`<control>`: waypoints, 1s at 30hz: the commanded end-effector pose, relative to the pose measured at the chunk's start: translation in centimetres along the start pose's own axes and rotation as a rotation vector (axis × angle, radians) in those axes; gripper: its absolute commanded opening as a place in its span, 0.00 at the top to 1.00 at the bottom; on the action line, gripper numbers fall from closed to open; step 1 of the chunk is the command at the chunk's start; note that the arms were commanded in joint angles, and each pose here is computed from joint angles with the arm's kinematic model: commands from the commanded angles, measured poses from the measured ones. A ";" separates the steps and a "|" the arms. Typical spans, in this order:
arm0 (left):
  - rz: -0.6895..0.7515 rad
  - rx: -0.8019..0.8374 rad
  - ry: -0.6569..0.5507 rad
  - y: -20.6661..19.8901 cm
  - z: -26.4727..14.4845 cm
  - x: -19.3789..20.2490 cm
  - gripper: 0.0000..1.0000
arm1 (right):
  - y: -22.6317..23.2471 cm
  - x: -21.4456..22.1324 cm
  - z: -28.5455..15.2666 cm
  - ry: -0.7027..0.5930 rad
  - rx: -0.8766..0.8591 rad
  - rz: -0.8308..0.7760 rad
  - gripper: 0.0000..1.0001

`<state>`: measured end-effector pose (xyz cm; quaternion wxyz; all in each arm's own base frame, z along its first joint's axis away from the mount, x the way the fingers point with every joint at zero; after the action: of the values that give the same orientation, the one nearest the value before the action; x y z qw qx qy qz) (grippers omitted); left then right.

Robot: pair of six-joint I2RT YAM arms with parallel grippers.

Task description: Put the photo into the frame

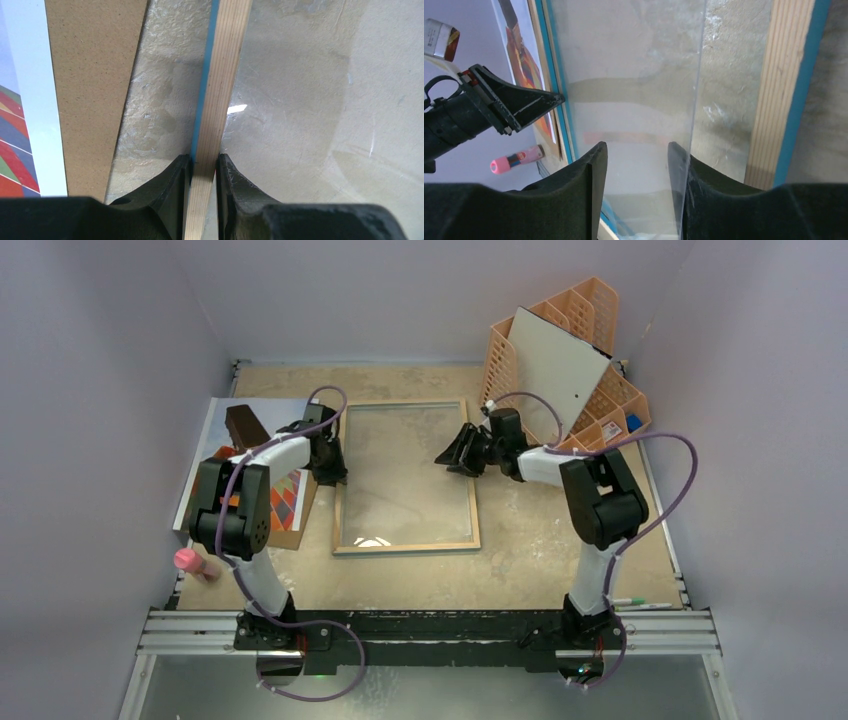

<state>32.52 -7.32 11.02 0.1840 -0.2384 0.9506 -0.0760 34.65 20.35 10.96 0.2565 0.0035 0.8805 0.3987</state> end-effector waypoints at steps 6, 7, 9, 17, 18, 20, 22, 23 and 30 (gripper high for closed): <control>-0.011 -0.218 0.129 3.1 2.1 2.8 0.81 | 1.8 -2.1 -5.3 -0.110 0.247 -0.066 0.32; -0.012 -0.212 0.131 3.0 2.1 2.7 0.81 | 1.6 -1.9 -5.7 -0.119 0.282 -0.067 0.26; -0.017 -0.197 0.134 2.8 2.0 2.7 0.79 | 1.4 -1.6 -6.5 -0.145 0.334 -0.075 0.19; -0.037 -0.097 0.126 1.6 0.9 2.0 0.67 | -0.3 -0.2 -7.4 -0.147 0.440 -0.133 0.09; -0.040 -0.067 0.136 1.3 0.7 2.0 0.64 | -0.5 0.1 -7.2 -0.135 0.446 -0.141 0.09; -0.046 -0.013 0.139 0.7 0.3 1.7 0.58 | -1.1 0.7 -6.9 -0.107 0.454 -0.142 0.10; -0.047 0.034 0.145 0.2 -0.1 1.6 0.52 | -1.5 1.0 -6.6 -0.105 0.457 -0.148 0.11; -0.045 0.057 0.145 -0.1 -0.3 1.4 0.50 | -1.7 1.2 -6.5 -0.098 0.458 -0.149 0.12; -0.044 0.206 0.163 -1.3 -1.4 1.3 0.47 | -2.3 2.5 -5.9 -0.034 0.400 -0.162 0.13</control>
<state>32.34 -8.16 11.53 0.1513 -0.2438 0.9476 -0.1403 30.57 15.03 11.94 0.3009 0.0145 0.9366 0.1792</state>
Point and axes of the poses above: each gripper's point midway between its finger pads, its own z axis out along the fingers, its own y axis along the line the jaws close on, x = y × z, the point moved 10 cm from there along -z, back along the fingers, and after that the axes turned 14 degrees about -z, right-handed, at the moved point
